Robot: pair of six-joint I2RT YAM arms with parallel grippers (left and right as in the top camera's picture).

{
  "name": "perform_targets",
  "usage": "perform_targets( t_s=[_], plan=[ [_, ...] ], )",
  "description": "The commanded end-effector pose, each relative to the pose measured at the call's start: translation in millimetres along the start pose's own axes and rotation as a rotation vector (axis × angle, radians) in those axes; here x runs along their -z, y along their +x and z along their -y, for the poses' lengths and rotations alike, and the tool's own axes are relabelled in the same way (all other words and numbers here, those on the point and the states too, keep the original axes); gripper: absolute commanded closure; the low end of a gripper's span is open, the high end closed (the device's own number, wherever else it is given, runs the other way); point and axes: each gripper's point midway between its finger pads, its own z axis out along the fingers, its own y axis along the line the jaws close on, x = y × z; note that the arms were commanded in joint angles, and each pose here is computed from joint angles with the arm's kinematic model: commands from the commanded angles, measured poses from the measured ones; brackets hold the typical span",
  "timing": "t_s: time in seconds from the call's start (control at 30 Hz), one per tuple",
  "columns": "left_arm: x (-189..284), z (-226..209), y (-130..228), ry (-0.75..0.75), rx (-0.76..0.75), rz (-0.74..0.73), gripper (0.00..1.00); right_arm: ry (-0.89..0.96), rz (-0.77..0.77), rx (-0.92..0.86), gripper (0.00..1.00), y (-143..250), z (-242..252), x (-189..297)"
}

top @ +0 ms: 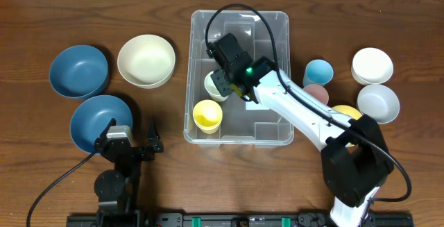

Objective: Pack container
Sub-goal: 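Lower the white cup into the bin and open the right gripper, then lift the right gripper back toward the cups on the right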

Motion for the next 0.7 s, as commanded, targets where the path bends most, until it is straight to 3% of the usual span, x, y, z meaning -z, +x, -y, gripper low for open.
perform_targets(
  t_s=[0.0, 0.23, 0.53, 0.67],
  plan=[
    [-2, 1, 17, 0.010, -0.012, -0.042, 0.02, 0.083, 0.119, -0.042, 0.68, -33, 28, 40],
    [-2, 1, 17, 0.010, -0.012, -0.042, 0.02, 0.222, 0.174, -0.214, 0.65, -31, 104, 110],
    [-2, 1, 17, 0.010, -0.012, -0.042, 0.02, 0.407, 0.005, -0.504, 0.63, 42, 231, 136],
    [-2, 1, 17, 0.010, -0.012, -0.042, 0.02, 0.378, -0.028, -0.601, 0.62, 65, 257, 132]
  ],
)
